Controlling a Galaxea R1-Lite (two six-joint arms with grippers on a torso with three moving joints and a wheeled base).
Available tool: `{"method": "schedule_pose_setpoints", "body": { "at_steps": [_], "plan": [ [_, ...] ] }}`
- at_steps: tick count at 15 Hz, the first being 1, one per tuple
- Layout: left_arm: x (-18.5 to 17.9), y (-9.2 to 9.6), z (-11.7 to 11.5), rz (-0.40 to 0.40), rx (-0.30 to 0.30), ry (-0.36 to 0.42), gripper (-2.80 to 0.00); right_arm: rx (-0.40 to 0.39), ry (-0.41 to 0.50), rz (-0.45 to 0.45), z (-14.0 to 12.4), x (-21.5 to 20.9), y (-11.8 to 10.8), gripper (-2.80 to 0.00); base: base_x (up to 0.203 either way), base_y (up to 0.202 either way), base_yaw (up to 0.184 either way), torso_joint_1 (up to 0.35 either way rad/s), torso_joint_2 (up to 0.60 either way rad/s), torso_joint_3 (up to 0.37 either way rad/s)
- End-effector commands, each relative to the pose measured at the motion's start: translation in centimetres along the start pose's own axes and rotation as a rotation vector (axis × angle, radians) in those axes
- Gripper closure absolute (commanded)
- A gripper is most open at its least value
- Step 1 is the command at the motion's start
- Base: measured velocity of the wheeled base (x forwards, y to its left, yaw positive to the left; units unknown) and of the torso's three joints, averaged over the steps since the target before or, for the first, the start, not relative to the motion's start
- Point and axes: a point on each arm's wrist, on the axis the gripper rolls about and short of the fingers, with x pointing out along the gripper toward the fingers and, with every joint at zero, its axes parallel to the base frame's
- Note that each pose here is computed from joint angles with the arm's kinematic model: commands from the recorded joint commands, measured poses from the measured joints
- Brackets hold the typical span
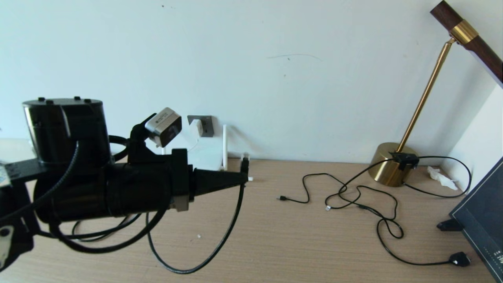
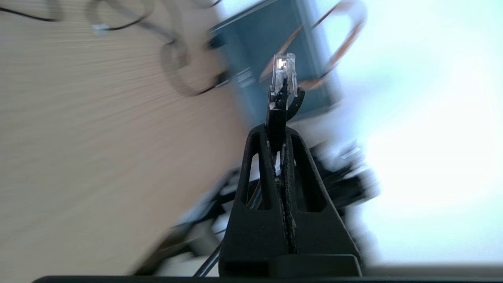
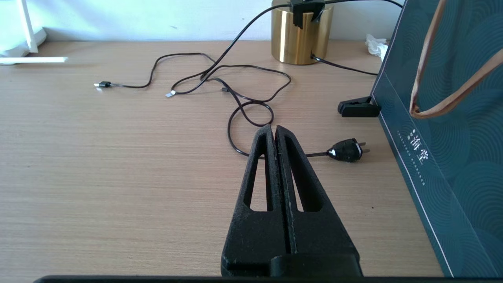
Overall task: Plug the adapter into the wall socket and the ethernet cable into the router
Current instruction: Hand it to the other hand
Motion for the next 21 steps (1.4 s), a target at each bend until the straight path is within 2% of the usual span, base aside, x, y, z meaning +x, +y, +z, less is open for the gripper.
{"method": "schedule_pose_setpoints", "body": {
  "at_steps": [1,2,3,4,5,6,7,8,9,10,12,13,14,16,19,21],
  "plan": [
    [0.9,0.5,0.5,-0.018,-0.189,-0.020,0.00,-0.002,-0.007,0.002,0.1,0.0,0.0,0.00,0.000,0.000,0.000,0.000,0.00,0.000],
    [1.0,0.8,0.2,-0.004,-0.203,-0.007,0.00,0.017,-0.038,0.009,1.0,-0.3,0.1,0.00,0.000,0.000,0.000,0.000,0.00,0.000],
    [1.0,0.9,0.1,0.003,-0.209,0.000,0.00,0.076,-0.081,0.027,2.9,-0.9,0.2,0.00,0.000,0.000,0.000,0.000,0.00,0.000],
    [1.1,0.9,0.1,0.004,-0.207,0.002,0.00,0.161,-0.093,0.068,5.6,-1.6,0.3,0.00,0.000,0.000,0.000,0.000,0.00,0.000],
    [1.1,0.8,0.0,0.003,-0.186,0.005,0.00,0.267,-0.052,0.132,8.3,-2.2,0.5,0.00,0.000,0.000,0.000,0.000,0.00,0.000],
    [1.2,0.6,-0.4,0.000,-0.151,0.017,0.00,0.377,0.056,0.215,10.5,-1.8,0.8,0.00,0.000,0.000,0.000,0.000,0.00,0.000],
    [1.3,0.4,-0.8,0.014,-0.146,0.048,0.00,0.464,0.198,0.293,11.9,-0.6,1.0,0.00,0.000,0.000,0.000,0.000,0.00,0.000],
    [1.4,0.2,-1.1,0.039,-0.130,0.088,0.00,0.527,0.341,0.343,12.4,1.0,1.2,0.00,0.000,0.000,0.000,0.000,0.00,0.000],
    [1.5,0.2,-1.2,0.061,-0.050,0.122,0.00,0.574,0.463,0.379,12.8,2.7,1.6,0.00,0.000,0.000,0.000,0.000,0.00,0.000],
    [1.5,0.5,-1.4,0.086,0.064,0.157,0.00,0.613,0.565,0.415,13.1,4.7,2.0,0.00,0.000,0.000,0.000,0.000,0.00,0.000],
    [1.7,1.4,-1.8,0.170,0.343,0.230,0.00,0.670,0.722,0.471,13.5,8.8,3.0,0.00,0.000,0.000,0.000,0.000,0.00,0.000],
    [2.0,1.9,-2.1,0.235,0.488,0.273,0.00,0.690,0.788,0.488,13.6,11.0,3.5,0.00,0.000,0.000,0.000,0.000,0.00,0.000],
    [3.0,2.4,-2.2,0.297,0.582,0.314,0.00,0.704,0.838,0.499,13.6,12.9,4.0,0.00,0.000,0.000,0.000,0.000,0.00,0.000],
    [5.2,2.7,-2.3,0.281,0.771,0.384,0.00,0.718,0.890,0.545,13.6,16.8,5.0,0.00,0.000,0.000,0.000,0.000,0.00,0.000],
    [9.8,2.7,-2.2,0.229,0.947,0.417,0.00,0.701,0.903,0.618,13.4,20.9,6.7,0.00,0.000,0.000,0.000,0.000,0.00,0.000],
    [13.6,3.5,-2.2,0.267,1.046,0.431,0.00,0.608,0.871,0.668,13.3,21.7,7.1,0.00,0.000,0.000,0.000,0.000,0.00,0.000]
  ]
}}
